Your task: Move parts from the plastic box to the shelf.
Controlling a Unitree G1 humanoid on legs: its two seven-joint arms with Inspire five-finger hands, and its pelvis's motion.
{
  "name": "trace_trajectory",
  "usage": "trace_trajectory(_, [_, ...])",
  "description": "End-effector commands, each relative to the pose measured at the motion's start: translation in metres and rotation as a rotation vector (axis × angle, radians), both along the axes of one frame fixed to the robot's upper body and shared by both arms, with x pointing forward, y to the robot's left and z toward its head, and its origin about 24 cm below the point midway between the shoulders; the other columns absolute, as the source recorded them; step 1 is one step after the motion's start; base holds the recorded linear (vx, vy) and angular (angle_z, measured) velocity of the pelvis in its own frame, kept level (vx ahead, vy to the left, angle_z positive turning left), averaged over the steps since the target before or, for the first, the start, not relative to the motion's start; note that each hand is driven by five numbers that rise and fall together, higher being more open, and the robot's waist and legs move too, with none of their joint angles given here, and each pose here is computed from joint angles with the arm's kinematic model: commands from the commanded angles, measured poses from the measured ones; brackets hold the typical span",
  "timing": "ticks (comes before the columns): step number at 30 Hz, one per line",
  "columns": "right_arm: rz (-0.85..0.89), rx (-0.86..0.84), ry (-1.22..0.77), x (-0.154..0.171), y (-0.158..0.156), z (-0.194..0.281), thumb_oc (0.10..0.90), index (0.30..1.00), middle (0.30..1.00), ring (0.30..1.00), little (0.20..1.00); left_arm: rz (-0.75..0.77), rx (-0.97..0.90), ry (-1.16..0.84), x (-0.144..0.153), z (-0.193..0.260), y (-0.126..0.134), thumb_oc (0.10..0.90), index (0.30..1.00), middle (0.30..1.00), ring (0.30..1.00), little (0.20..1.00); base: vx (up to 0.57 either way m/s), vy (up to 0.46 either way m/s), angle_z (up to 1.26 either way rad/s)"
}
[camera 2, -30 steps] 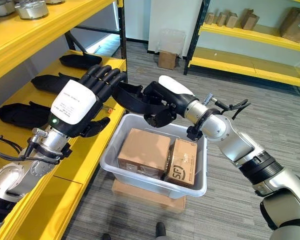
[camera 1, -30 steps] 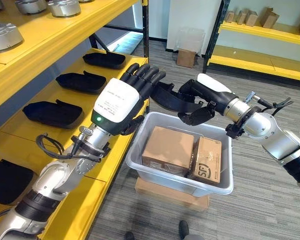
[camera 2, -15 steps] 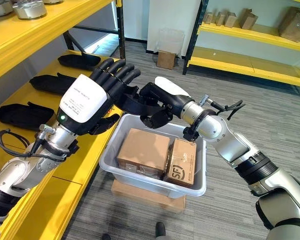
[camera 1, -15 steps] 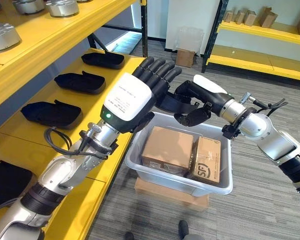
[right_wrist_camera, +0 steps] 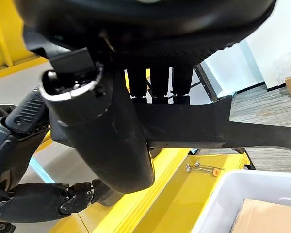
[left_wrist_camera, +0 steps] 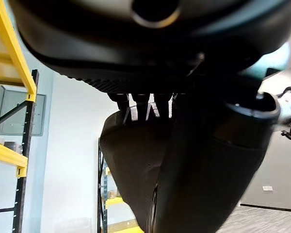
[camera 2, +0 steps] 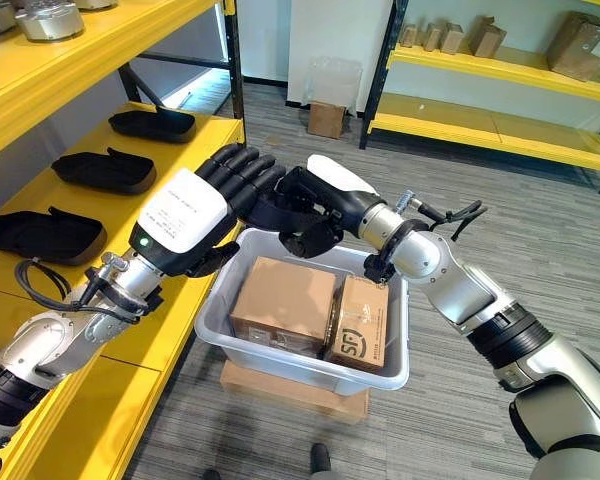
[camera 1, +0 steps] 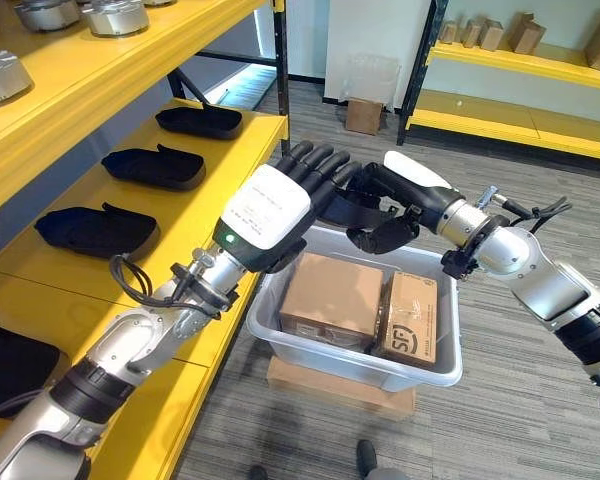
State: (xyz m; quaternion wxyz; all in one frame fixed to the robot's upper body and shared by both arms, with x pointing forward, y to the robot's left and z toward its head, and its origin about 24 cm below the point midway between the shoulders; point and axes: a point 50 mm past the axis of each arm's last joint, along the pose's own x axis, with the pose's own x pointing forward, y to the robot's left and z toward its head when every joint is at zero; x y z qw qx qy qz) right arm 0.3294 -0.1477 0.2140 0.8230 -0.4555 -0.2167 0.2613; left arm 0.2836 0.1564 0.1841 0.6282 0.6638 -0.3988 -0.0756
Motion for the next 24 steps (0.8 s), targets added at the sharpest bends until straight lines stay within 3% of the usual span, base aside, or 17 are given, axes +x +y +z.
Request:
trace_trajectory(1, [0.168, 0.171, -0.305, -0.012, 0.035, 0.089, 0.4, 0.3, 0.3, 0.3, 0.3, 0.006, -0.013, -0.124, 0.011, 0.028, -0.004, 0.9, 1.0, 1.0, 1.0, 1.0, 0.0, 0.0, 0.0])
trace_trajectory(9, [0.216, 0.19, -0.311, -0.013, 0.05, 0.093, 0.4, 0.3, 0.3, 0.3, 0.3, 0.032, 0.041, -0.078, 0.025, 0.02, -0.008, 0.9, 1.0, 1.0, 1.0, 1.0, 0.0, 0.0, 0.0])
trace_trajectory(10, [0.216, 0.191, -0.312, -0.013, 0.05, 0.093, 0.4, 0.3, 0.3, 0.3, 0.3, 0.031, 0.041, -0.078, 0.025, 0.02, -0.008, 0.625, 0.616, 0.616, 0.616, 0.616, 0.0, 0.0, 0.0])
trace_trajectory(11, [0.224, 0.195, -0.31, -0.013, 0.052, 0.094, 0.4, 0.3, 0.3, 0.3, 0.3, 0.025, 0.048, -0.076, 0.026, 0.021, -0.011, 0.4, 0.3, 0.3, 0.3, 0.3, 0.0, 0.0, 0.0])
trace_trajectory(24, [0.263, 0.236, -0.322, -0.017, 0.062, 0.101, 0.4, 0.3, 0.3, 0.3, 0.3, -0.047, 0.067, -0.098, 0.029, 0.031, -0.032, 0.4, 0.3, 0.3, 0.3, 0.3, 0.0, 0.0, 0.0])
